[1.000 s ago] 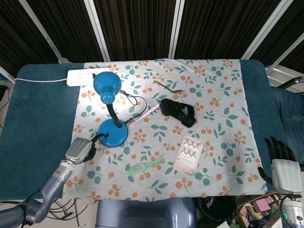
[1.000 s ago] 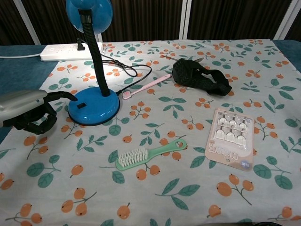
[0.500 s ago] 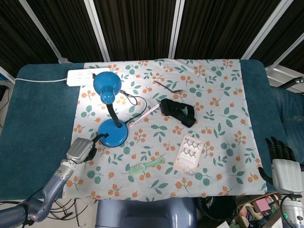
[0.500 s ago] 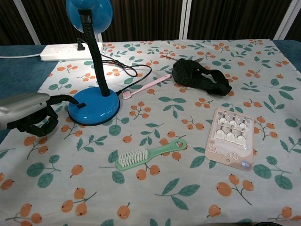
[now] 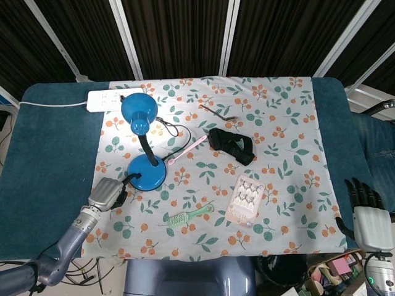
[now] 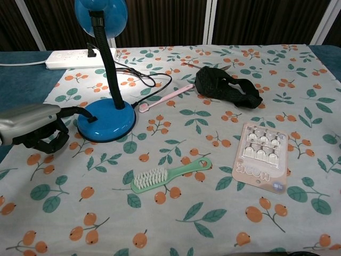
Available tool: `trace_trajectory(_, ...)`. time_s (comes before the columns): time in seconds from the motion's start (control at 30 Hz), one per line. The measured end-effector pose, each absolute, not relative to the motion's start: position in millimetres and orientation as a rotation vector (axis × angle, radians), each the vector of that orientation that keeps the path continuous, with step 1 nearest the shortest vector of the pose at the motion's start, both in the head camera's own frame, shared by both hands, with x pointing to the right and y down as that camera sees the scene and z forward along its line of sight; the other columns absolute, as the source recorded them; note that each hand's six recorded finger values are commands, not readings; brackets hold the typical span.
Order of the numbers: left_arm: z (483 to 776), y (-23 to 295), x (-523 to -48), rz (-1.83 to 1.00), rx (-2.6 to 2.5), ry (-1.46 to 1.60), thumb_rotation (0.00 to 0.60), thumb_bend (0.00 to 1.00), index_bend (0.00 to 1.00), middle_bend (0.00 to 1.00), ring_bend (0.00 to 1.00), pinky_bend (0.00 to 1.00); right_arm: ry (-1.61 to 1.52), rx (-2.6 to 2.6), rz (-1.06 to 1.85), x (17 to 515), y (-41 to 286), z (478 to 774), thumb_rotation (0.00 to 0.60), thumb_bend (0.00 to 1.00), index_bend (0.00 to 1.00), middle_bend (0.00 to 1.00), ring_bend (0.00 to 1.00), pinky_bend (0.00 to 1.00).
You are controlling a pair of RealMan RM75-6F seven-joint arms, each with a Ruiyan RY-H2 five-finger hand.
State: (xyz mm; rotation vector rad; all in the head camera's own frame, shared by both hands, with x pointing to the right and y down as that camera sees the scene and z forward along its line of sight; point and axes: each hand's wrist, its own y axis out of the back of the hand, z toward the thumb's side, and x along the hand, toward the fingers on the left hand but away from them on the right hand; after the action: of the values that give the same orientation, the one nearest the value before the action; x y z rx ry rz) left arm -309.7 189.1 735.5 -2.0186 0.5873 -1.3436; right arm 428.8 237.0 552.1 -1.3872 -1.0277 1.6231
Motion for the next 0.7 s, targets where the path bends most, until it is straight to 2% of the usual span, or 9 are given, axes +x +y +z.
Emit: trace_trajectory(0.7, 741.8, 192.3, -309.2, -1.364, -2.015, 0.56, 0.6, 0.61, 0.18, 0.77, 0.89, 0.97, -1.029, -1.388, 1.623, 429.3, 236.8, 552.2, 0.6, 0.18, 0.0, 0.04, 0.06, 0.13)
